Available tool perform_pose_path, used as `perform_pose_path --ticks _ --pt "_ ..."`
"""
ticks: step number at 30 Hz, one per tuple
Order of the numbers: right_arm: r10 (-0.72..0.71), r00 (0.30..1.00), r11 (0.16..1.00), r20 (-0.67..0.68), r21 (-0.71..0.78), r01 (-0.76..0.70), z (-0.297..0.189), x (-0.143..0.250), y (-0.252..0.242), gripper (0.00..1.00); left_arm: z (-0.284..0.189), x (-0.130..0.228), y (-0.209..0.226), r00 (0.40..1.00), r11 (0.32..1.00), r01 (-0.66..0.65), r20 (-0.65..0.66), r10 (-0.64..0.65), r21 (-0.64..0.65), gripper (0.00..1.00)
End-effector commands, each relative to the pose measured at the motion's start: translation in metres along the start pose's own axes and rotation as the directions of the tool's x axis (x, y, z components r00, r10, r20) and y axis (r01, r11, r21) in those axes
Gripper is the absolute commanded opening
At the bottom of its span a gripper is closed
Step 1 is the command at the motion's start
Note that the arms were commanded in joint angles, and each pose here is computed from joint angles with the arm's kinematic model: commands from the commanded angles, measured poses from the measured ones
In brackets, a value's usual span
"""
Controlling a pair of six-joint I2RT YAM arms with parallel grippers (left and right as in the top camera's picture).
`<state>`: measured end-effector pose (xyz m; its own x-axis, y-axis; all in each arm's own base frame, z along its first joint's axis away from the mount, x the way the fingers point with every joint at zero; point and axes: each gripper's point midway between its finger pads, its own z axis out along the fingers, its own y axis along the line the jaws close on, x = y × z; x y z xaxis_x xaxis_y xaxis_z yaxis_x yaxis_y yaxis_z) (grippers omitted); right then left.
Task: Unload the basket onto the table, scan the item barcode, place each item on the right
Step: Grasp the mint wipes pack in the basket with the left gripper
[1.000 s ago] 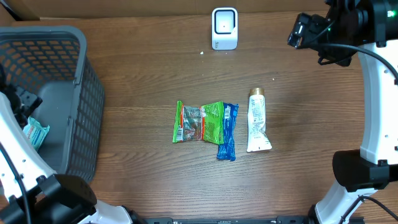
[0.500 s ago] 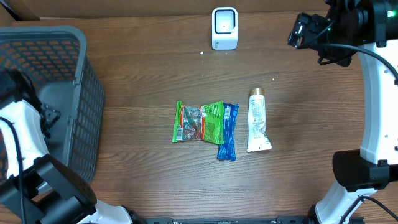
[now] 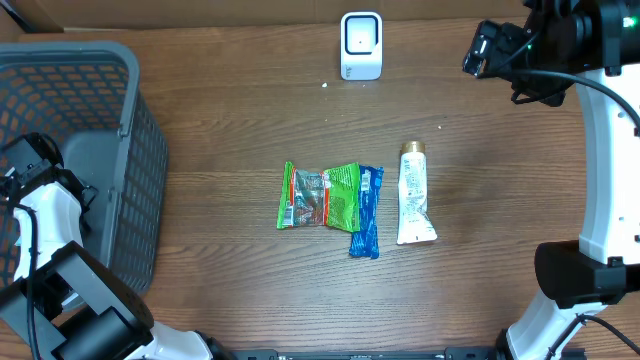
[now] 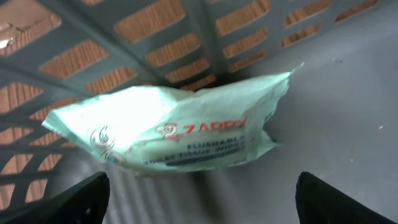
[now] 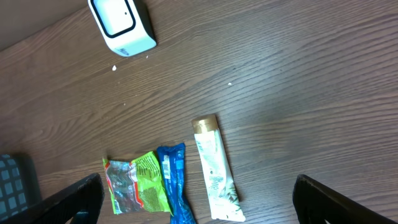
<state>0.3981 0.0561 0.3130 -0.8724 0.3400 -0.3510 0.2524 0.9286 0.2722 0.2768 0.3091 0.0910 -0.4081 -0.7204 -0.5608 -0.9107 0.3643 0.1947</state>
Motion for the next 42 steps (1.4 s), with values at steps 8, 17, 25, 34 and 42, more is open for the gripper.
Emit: perform_pose_path --ticks 8,17,25,34,42 --pt "-0.004 1.000 1.000 -0.009 0.001 0.004 0.002 0.002 0.000 0.98 0.034 0.007 -0.005 0.991 0.990 -0.137 -0.010 0.137 -0.041 0.87" --pt "-0.004 1.000 1.000 -0.009 0.000 0.004 0.002 0.002 0.001 0.98 0.049 0.027 -0.006 0.983 0.984 -0.172 -0.079 0.168 -0.052 0.18" --pt "-0.004 1.000 1.000 -0.009 0.001 0.004 0.002 0.002 0.001 0.98 0.046 0.047 -0.019 0.969 0.981 -0.189 -0.153 0.193 0.042 0.04" --pt "-0.008 1.000 1.000 -0.009 0.001 0.008 0.002 0.002 0.000 0.98 0.030 0.061 -0.041 0.932 0.950 -0.224 -0.236 0.274 0.216 0.04" --pt "-0.016 1.000 1.000 -0.006 -0.001 0.016 0.002 0.001 0.001 0.98 0.019 0.005 -0.055 0.883 0.860 -0.448 -0.030 0.469 0.244 0.65"
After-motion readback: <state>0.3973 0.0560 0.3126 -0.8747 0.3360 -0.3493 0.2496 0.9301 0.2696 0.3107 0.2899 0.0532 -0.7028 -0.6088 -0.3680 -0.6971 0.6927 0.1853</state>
